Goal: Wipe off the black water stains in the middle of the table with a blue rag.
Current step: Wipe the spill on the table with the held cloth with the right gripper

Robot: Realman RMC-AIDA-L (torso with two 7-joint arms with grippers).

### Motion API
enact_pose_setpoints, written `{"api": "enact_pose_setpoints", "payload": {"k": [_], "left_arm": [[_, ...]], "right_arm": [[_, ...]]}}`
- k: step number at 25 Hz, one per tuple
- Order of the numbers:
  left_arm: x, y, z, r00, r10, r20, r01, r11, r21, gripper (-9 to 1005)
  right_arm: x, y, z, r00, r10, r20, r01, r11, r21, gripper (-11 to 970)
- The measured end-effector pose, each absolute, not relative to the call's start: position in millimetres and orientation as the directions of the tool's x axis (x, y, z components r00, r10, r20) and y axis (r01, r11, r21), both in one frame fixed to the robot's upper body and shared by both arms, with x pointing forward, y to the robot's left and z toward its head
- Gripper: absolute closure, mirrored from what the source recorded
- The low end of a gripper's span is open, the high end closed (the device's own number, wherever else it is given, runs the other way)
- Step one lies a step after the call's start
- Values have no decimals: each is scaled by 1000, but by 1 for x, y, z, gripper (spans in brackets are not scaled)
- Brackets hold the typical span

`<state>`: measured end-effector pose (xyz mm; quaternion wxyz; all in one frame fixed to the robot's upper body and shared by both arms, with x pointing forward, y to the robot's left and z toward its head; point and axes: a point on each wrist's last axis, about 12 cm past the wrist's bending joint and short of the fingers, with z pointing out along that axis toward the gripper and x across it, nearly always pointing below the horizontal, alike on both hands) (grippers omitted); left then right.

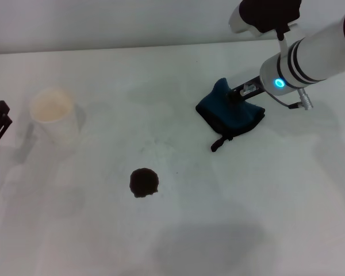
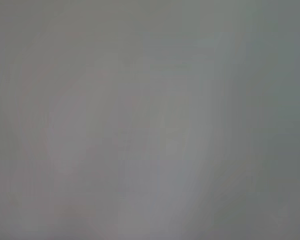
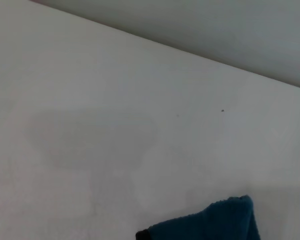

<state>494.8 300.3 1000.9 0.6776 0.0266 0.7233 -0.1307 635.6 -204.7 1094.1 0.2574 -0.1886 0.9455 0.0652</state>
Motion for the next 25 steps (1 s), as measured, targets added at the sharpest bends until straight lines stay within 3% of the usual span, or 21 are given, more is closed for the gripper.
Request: {"api": "enact_pose_setpoints", "payload": {"k": [7,19,23,25], "left_arm": [[497,300,1002,-77,-135,-988,219,964,-149,108],[505,299,1008,-54,-134,-990,230,963,-143,109],[510,298,1010,-50,-124,-991,241,961,-133,109],[514,296,1012,-44,-123,-991,248,960,-130,108]], "right_arm": [[635,-203,1102,-799,-321,-508,-400,915,50,882],[606,-144,1153,-710,-432,-556,-663,676,322,888],[596,-135,1149,-715,-433,-549,-680,613,403,890],[586,-125,1133,-722,-436,-538,-682,581,444,891]]}}
